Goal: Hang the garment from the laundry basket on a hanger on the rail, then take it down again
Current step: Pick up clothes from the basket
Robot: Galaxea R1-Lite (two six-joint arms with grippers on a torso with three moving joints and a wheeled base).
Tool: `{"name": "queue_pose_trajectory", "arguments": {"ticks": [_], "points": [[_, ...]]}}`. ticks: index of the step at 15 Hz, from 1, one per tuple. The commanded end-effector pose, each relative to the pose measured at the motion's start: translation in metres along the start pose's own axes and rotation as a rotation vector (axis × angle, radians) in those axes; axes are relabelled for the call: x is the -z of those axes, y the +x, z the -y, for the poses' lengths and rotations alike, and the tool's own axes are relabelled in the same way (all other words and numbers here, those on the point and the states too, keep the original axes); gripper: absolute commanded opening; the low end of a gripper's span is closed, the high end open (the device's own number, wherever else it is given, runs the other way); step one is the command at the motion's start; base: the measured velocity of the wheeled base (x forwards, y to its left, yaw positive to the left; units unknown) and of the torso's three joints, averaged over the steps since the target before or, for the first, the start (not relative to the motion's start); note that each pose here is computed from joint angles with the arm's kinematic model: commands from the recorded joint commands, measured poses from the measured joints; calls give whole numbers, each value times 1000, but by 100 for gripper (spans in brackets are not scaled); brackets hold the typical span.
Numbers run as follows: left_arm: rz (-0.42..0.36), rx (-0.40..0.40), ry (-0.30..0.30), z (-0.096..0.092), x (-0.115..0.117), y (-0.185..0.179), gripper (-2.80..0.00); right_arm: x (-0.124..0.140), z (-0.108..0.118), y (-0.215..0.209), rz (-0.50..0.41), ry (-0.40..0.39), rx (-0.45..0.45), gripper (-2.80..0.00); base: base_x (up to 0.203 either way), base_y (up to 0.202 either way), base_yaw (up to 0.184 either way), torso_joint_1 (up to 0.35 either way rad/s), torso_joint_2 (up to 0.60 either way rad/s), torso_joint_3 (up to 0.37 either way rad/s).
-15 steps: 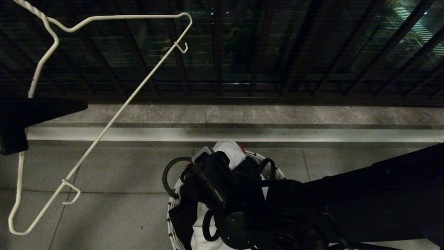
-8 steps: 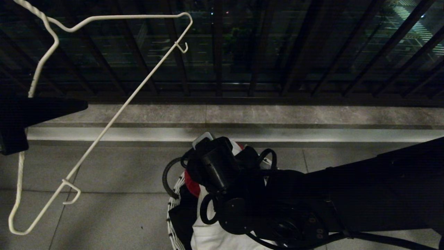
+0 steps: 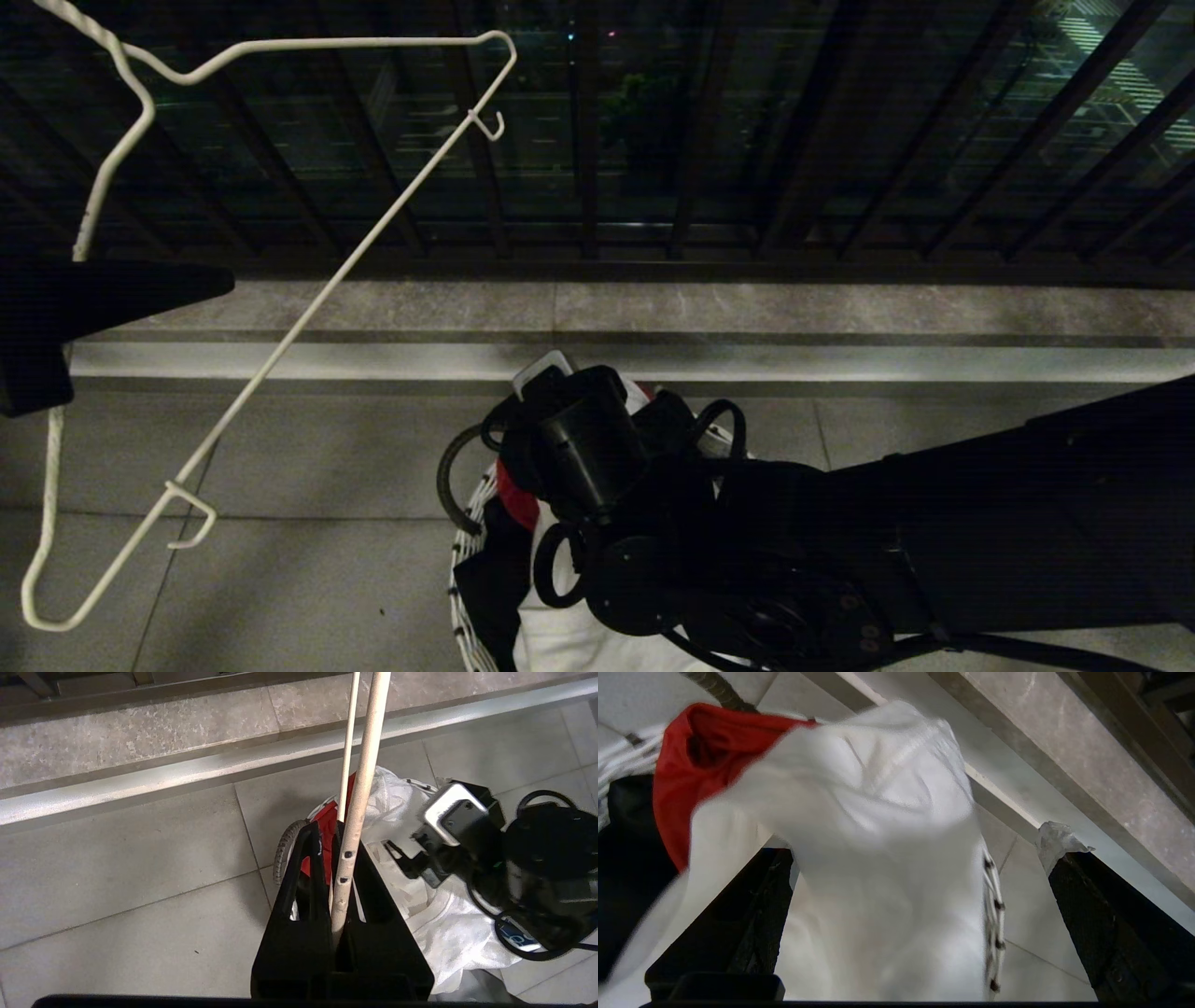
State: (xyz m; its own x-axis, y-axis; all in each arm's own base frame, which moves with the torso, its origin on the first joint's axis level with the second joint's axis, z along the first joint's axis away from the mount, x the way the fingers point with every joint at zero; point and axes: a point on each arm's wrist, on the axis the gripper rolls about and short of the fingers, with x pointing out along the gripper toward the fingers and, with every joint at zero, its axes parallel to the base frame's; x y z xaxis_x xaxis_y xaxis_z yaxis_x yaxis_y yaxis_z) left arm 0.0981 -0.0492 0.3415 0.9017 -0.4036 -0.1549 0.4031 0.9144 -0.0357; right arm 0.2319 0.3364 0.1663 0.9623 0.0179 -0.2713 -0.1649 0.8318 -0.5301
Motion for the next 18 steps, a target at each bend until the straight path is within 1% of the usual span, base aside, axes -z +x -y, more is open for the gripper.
{"name": "queue_pose_trajectory", "arguments": {"ticks": [1,5,9,15,18], "points": [[5,-1,0,0,0,-3,-280,-2,15,-9,9,15,10,0,0,0,0,0,0,0],[5,-1,0,0,0,-3,-280,-4,34,-10,8,36,34,0,0,0,0,0,0,0],[6,0,0,0,0,-3,-280,-1,41,-1,-10,38,56,0,0,0,0,0,0,0],[3,-1,0,0,0,-2,-280,11,24,12,-41,8,52,0,0,0,0,0,0,0],[2,-1,0,0,0,-2,-280,13,20,16,-33,19,55,0,0,0,0,0,0,0]]}}
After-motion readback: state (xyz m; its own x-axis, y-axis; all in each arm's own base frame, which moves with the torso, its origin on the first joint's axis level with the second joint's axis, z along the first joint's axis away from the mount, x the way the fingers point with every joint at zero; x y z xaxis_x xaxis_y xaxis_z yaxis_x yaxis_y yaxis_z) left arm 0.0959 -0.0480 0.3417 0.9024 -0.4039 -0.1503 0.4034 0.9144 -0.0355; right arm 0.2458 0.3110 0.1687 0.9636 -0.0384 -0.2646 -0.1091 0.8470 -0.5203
